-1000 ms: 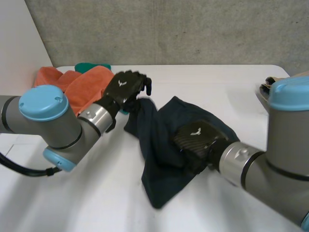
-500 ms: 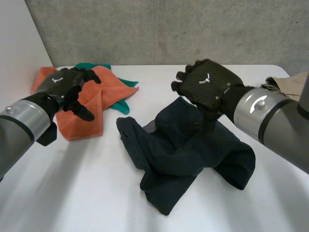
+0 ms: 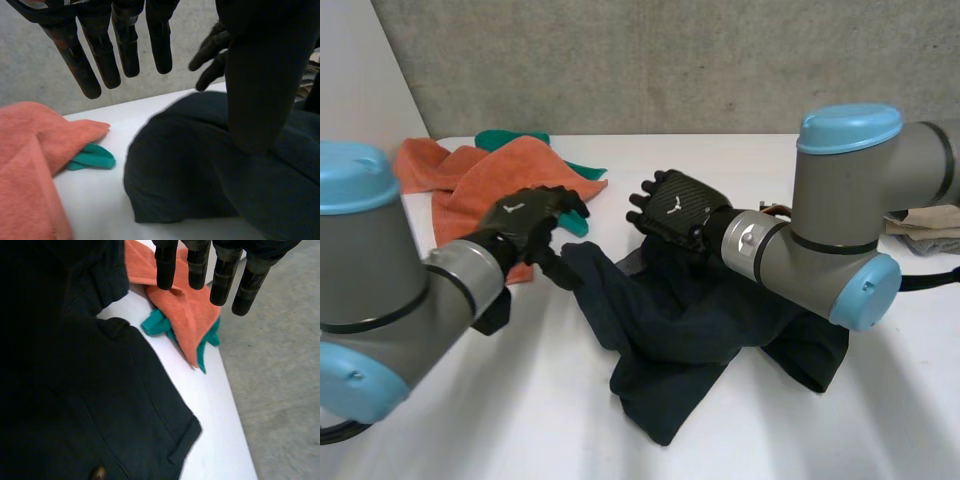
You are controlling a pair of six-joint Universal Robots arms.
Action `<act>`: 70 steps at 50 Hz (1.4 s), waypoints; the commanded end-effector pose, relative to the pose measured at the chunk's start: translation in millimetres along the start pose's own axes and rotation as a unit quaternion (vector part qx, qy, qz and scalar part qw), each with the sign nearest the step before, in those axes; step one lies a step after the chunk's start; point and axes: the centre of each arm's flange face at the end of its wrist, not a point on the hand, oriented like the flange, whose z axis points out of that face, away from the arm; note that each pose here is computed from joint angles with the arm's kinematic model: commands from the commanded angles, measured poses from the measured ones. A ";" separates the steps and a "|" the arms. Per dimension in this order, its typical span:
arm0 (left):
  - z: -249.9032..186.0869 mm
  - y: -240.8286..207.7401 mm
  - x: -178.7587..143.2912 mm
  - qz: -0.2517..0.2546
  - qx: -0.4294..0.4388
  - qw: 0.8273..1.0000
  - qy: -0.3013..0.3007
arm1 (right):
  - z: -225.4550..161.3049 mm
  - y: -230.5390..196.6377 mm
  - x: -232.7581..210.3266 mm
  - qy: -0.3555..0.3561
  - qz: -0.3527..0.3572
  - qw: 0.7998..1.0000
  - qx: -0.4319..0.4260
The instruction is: Fold the laundry.
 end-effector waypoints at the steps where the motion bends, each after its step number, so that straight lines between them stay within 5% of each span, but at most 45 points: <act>1: 21.4 21.4 7.2 0.013 -0.025 1.000 -0.014 | 14.8 14.3 -15.1 -0.045 0.017 0.999 0.004; 10: 47.7 30.4 -0.8 0.053 -0.018 0.997 -0.047 | 35.2 26.9 -10.5 -0.022 0.013 1.000 0.006; 18: 85.6 -34.5 4.4 0.139 0.132 0.980 -0.050 | 49.7 8.6 68.3 0.200 0.002 0.978 0.062; 22: 94.1 -106.7 8.9 0.164 0.286 0.942 -0.064 | 31.2 -22.7 139.8 0.374 -0.005 0.917 0.137; 26: 83.6 -168.5 16.9 0.160 0.435 0.883 -0.069 | 5.4 -50.3 174.6 0.443 -0.014 0.876 0.191; 27: 77.8 -181.6 22.6 0.159 0.476 0.863 -0.064 | 0.4 -55.1 178.3 0.449 -0.012 0.871 0.199; 31: 62.9 -203.6 28.4 0.160 0.533 0.830 -0.048 | -19.1 -69.1 183.6 0.451 0.007 0.866 0.215; 41: 80.5 -127.3 30.6 0.164 0.431 0.887 -0.009 | -51.1 -36.5 145.9 0.403 0.040 0.905 0.129; 50: 70.0 -2.1 57.9 0.154 0.266 0.943 0.127 | -64.0 63.4 43.8 0.264 0.122 0.954 -0.069; 58: 31.6 57.9 104.7 0.161 0.194 0.939 0.234 | -82.4 104.6 26.0 0.235 0.092 0.954 -0.163; 70: 3.7 18.9 90.4 0.160 0.219 0.938 0.215 | -92.3 107.1 62.2 0.280 0.075 0.942 -0.169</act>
